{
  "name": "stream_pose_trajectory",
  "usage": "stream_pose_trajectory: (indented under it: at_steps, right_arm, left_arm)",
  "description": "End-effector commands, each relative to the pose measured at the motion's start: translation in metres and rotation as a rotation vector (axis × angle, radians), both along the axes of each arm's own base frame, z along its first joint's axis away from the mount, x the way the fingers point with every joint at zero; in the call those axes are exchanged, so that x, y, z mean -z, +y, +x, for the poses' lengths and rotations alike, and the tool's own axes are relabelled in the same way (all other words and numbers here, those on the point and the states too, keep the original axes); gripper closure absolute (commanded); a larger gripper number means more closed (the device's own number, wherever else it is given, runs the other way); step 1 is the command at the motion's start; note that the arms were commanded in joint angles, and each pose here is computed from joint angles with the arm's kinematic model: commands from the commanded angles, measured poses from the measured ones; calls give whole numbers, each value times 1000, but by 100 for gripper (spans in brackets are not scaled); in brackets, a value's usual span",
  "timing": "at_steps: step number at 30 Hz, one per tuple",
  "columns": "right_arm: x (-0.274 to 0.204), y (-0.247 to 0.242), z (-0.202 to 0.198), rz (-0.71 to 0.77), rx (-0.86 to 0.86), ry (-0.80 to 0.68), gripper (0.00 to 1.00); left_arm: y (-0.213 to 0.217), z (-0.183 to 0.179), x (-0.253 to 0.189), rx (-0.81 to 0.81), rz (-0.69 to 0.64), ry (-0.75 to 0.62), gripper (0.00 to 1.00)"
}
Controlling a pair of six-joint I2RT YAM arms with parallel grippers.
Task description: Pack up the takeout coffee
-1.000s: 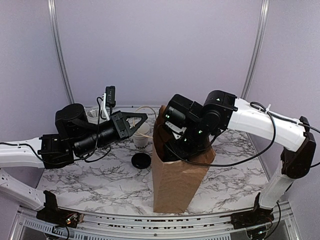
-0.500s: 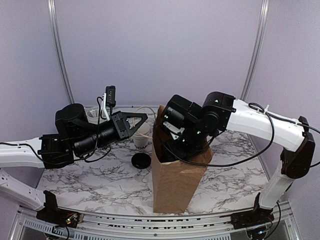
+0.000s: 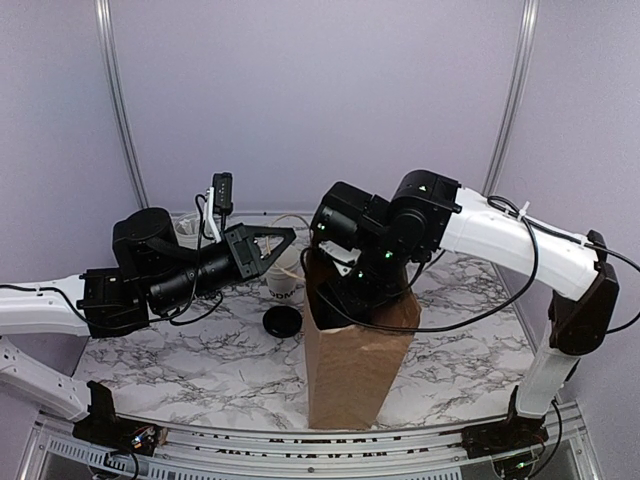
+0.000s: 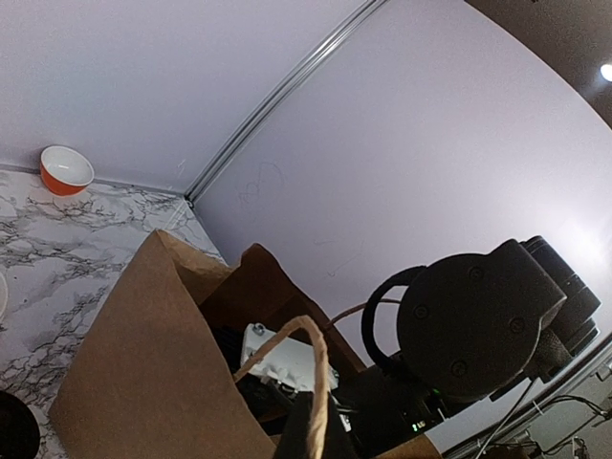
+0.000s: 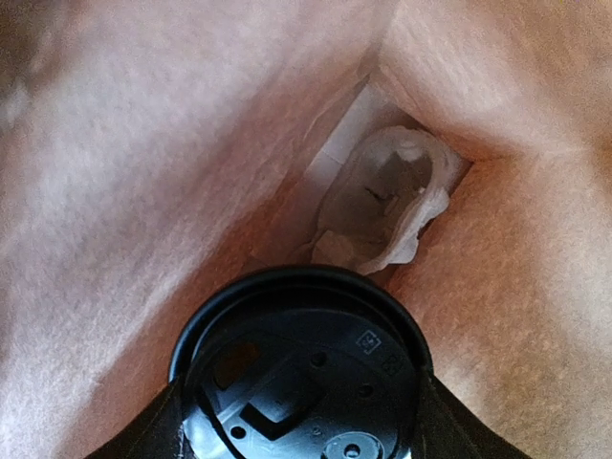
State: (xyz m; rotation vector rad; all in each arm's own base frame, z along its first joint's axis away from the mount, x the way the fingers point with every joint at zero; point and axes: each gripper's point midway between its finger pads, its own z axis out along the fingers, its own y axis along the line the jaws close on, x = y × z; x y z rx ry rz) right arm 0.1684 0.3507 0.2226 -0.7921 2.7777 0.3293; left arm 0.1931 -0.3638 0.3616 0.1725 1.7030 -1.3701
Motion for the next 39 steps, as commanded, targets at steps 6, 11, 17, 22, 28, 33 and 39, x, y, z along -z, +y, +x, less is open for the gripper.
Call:
stream_pose_trajectory:
  at_steps: [6, 11, 17, 22, 28, 33, 39]
  right_arm:
    - [-22, -4, -12, 51, -7, 8, 63]
    - [-14, -4, -17, 41, -25, 31, 62]
    - [29, -7, -33, -5, -53, 109, 62]
    - [45, -9, -35, -17, -53, 124, 62]
    - [43, -11, -33, -41, -57, 113, 62]
    - [55, -17, -36, -60, -55, 127, 62]
    - [76, -24, -46, -65, -52, 172, 62]
  left_arm:
    - [-2, 4, 1, -22, 18, 4, 100]
    - [-5, 4, 3, -14, 22, 10, 100]
    - [-5, 3, 1, -13, 20, 8, 100]
    - [-4, 3, -1, -11, 20, 3, 100]
    - [-5, 3, -1, -10, 22, 2, 100]
    - [-5, 2, -1, -7, 21, -1, 100]
    - [-7, -1, -5, 13, 20, -12, 100]
